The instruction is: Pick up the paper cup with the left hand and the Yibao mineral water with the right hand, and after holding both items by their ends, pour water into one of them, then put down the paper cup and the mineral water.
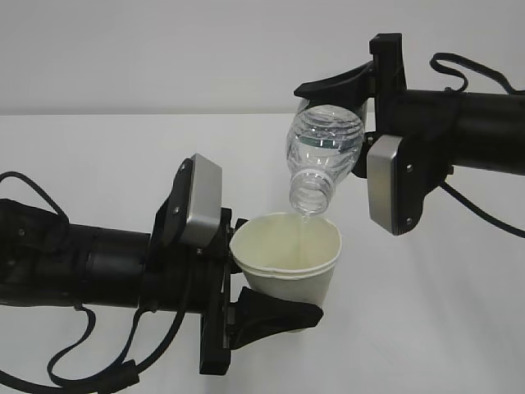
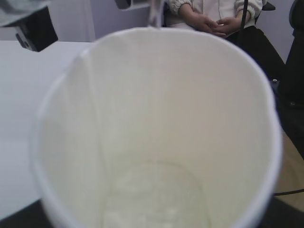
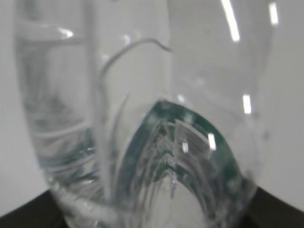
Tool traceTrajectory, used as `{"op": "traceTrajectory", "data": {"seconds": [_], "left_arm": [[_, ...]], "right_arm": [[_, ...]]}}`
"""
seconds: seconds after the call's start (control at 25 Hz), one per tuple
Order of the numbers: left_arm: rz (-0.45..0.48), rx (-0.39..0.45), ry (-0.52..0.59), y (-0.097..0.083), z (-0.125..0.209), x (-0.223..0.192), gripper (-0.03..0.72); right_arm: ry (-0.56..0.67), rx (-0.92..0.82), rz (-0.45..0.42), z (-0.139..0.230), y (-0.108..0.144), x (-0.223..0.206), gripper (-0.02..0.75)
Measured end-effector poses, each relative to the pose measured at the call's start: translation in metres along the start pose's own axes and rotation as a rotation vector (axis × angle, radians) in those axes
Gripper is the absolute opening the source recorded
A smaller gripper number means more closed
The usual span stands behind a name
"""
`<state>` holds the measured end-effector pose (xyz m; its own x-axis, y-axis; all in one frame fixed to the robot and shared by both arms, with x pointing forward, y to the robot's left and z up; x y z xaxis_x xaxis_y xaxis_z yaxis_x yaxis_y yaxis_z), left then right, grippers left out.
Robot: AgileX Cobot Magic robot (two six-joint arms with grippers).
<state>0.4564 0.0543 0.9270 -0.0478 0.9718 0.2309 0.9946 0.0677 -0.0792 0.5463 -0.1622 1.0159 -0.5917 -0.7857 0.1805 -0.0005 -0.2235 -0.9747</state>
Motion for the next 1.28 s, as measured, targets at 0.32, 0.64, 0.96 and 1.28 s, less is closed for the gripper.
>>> {"op": "traceTrajectory", "data": {"seconds": [0.32,0.64,0.96,1.28], "left_arm": [[-0.005,0.003,-0.003,0.0005,-0.0003,0.0,0.429],[-0.015,0.01,-0.009,0.0016,-0.0009,0.0,0.429],[-0.017,0.011,-0.01,0.0017,-0.001,0.0,0.429],[-0.017,0.011,-0.01,0.0017,-0.001,0.0,0.429]], "right_arm": [[-0.002,0.004,0.003,-0.0002,-0.0003,0.0,0.444],[-0.005,0.004,0.007,-0.0005,-0.0007,0.0,0.444],[-0.004,0.005,0.008,-0.0002,-0.0013,-0.0001,0.444],[-0.009,0.005,0.015,-0.0007,-0.0019,-0.0001,0.444]]}}
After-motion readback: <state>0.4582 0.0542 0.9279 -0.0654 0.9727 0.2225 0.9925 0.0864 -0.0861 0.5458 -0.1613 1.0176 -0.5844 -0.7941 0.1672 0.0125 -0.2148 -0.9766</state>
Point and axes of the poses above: a point on each arm's last joint axis where the gripper is mounted, x pointing back along that axis away from the gripper, y along the wrist's bending axis when the last joint is at zero, z = x × y, the point moved 1 cm from there along -x, pointing out along that axis toward the gripper, and after that the axes turned 4 degrees about x, right-handed, at the moved point
